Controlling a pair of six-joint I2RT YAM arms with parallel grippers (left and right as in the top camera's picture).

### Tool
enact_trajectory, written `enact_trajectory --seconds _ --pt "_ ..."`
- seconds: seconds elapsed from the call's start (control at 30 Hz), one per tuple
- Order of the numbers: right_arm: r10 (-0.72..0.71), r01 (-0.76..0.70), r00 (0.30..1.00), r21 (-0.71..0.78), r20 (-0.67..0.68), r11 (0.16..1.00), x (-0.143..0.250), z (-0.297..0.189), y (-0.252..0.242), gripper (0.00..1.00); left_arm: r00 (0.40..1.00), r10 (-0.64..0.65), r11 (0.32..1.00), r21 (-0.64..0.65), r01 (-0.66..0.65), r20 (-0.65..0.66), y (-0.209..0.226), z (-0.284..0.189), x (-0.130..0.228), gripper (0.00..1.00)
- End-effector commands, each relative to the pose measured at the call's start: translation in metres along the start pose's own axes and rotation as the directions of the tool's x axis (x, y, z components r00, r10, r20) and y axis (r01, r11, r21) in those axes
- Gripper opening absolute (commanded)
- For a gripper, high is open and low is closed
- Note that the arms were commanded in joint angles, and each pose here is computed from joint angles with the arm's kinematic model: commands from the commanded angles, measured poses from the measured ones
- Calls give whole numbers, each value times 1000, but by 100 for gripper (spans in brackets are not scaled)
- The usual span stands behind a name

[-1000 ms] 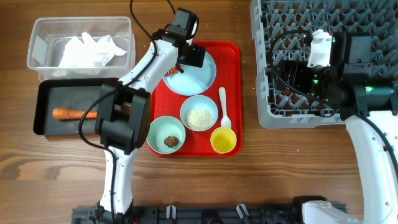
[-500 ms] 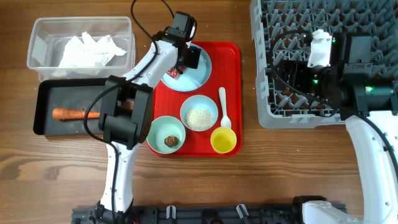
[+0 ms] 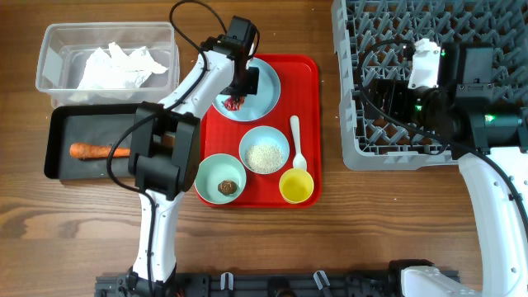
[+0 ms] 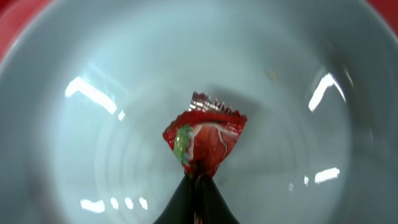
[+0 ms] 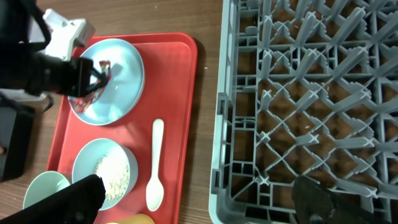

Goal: Sort waste into correct bins and load items into the dishwasher rack
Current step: 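Reach the left gripper to the plate and grasp the red wrapper, then carry the red wrapper left and drop it into the clear bin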

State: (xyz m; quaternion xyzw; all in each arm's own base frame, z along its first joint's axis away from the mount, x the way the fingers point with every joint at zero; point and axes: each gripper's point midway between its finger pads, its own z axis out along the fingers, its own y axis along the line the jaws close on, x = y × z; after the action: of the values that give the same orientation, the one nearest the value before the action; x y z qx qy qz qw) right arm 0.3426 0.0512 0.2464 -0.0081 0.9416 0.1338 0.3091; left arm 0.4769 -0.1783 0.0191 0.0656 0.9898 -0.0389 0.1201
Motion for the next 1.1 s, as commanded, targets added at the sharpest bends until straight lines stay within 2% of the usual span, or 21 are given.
enact_trajectory --seconds 0.0,0.07,0.17,0.27,0.5,0.63,0.67,0.7,0.77,0.8,0.87,0.97,1.07 --pt "10 -10 1000 18 21 1000 -8 -2 -3 100 980 -65 994 93 48 186 -4 -102 -41 4" --pt "8 -9 1000 22 27 1000 -10 -2 -4 100 950 -100 992 99 73 296 13 -152 -56 4" --pt "9 -10 1000 25 28 1000 -10 -2 -4 100 904 -158 987 35 157 396 60 -198 -65 4" --pt "8 -9 1000 24 29 1000 -10 -2 -4 100 868 -220 960 -57 273 445 118 -217 -64 4" --pt "9 -10 1000 24 29 1000 -10 -2 -4 100 825 -369 875 -140 464 428 231 -193 -52 4" --pt "9 -10 1000 24 29 1000 -10 -2 -4 100 814 -427 853 -122 507 392 264 -157 -51 4" --pt "9 -10 1000 24 29 1000 -10 -2 -4 100 813 -437 852 -113 512 385 269 -145 -52 8" --pt "9 -10 1000 24 29 1000 -10 -2 -4 100 812 -442 849 -114 515 382 273 -137 -53 21" --pt "9 -10 1000 24 29 1000 -10 -2 -4 100 815 -446 847 -120 518 369 278 -120 -53 54" --pt "9 -10 1000 24 29 1000 -10 -2 -4 100 817 -448 847 -122 518 364 279 -115 -53 77" --pt "8 -9 1000 25 29 1000 -10 -2 -4 100 820 -450 846 -125 518 353 280 -107 -52 100" --pt "8 -9 1000 25 29 1000 -10 -2 -4 100 816 -447 847 -121 518 365 280 -112 -54 100" --pt "8 -9 1000 25 29 1000 -10 -2 -4 100 804 -437 850 -109 516 403 276 -140 -59 100"
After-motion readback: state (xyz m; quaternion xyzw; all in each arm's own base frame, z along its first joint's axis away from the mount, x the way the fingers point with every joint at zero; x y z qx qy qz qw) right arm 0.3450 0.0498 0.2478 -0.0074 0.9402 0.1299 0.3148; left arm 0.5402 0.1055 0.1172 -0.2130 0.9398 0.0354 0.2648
